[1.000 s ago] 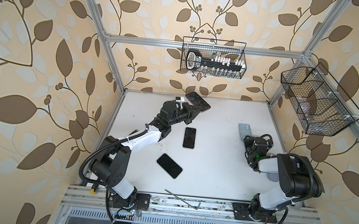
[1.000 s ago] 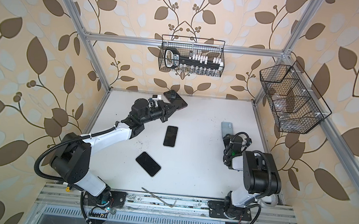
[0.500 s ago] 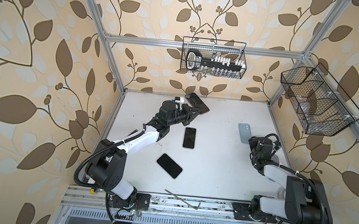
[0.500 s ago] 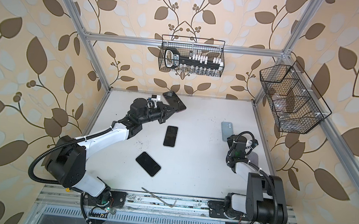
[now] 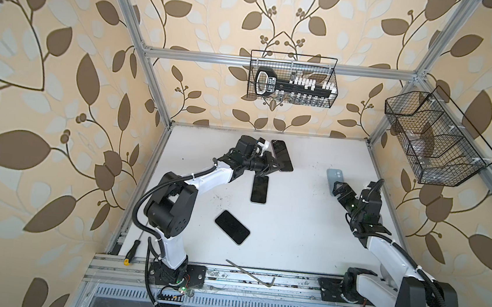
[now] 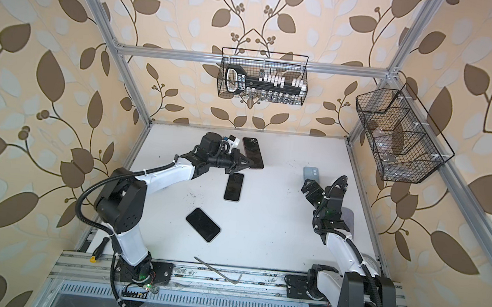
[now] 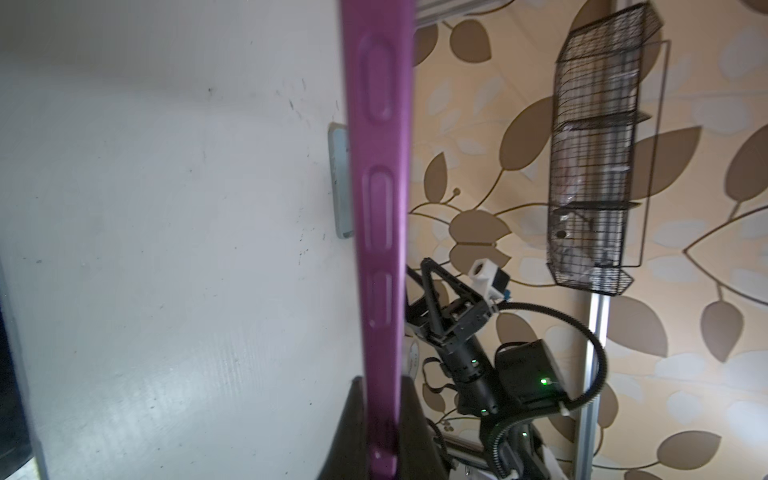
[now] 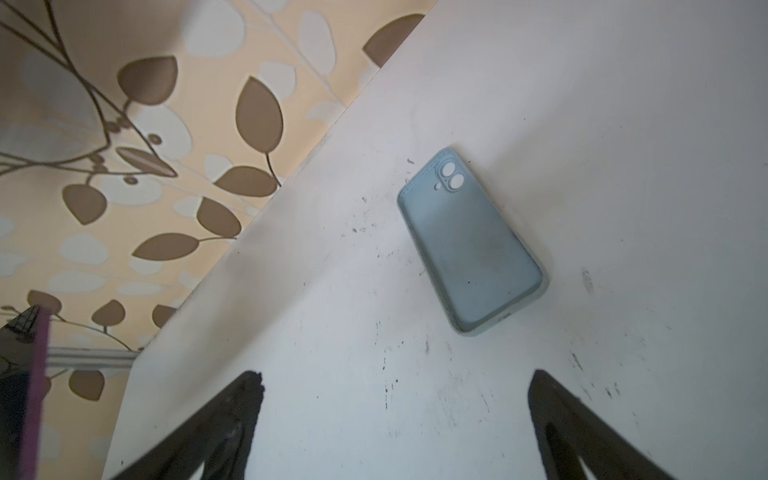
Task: Take the phone out of the phone case
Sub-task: 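Raise the right gripper from the case while the left lowers the pink phone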
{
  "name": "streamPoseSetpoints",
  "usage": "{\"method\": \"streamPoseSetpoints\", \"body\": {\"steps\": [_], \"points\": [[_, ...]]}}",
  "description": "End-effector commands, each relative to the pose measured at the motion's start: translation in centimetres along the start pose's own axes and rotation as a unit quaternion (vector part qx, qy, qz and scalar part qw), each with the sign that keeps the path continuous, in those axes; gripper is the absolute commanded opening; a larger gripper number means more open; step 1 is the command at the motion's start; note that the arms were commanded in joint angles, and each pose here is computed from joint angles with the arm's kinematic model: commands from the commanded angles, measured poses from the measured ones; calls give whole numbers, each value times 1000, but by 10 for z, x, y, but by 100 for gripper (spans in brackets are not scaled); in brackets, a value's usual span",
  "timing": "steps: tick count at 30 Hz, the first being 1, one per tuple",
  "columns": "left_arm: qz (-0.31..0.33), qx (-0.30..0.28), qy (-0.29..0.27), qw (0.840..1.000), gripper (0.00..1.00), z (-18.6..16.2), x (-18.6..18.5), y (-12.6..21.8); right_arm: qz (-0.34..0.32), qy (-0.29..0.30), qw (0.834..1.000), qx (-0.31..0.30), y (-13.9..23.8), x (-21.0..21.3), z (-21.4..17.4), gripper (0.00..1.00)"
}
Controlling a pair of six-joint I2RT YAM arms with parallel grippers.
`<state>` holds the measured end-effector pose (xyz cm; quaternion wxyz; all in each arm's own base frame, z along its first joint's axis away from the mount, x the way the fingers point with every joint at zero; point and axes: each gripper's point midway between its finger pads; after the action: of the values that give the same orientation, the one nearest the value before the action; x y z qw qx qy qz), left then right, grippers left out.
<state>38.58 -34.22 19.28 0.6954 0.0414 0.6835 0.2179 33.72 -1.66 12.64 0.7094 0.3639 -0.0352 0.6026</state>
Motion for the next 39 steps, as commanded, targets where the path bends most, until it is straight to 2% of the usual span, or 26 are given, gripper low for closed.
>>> {"method": "streamPoseSetpoints", "body": {"steps": [1,7,16,39], "points": [[-41,33,-91,994,0,-8,-32,-5,30,62,997,41,10,15,-6,100],[-18,69,-107,992,0,-9,-6,-32,32,72,996,36,25,12,-5,100],[7,96,-92,991,0,-1,28,-60,34,35,998,44,31,-14,-20,100],[66,93,-44,993,2,1,93,-76,35,7,998,46,36,-29,-34,100]]}}
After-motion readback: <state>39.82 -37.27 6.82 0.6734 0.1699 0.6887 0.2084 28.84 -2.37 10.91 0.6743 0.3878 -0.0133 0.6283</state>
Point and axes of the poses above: each gripper's point midway between its finger pads, its own y axis back along the fingers, its own x axis along the line the jaws close on, z = x × y, and after that the axes turned 7 degrees about y, right-handed
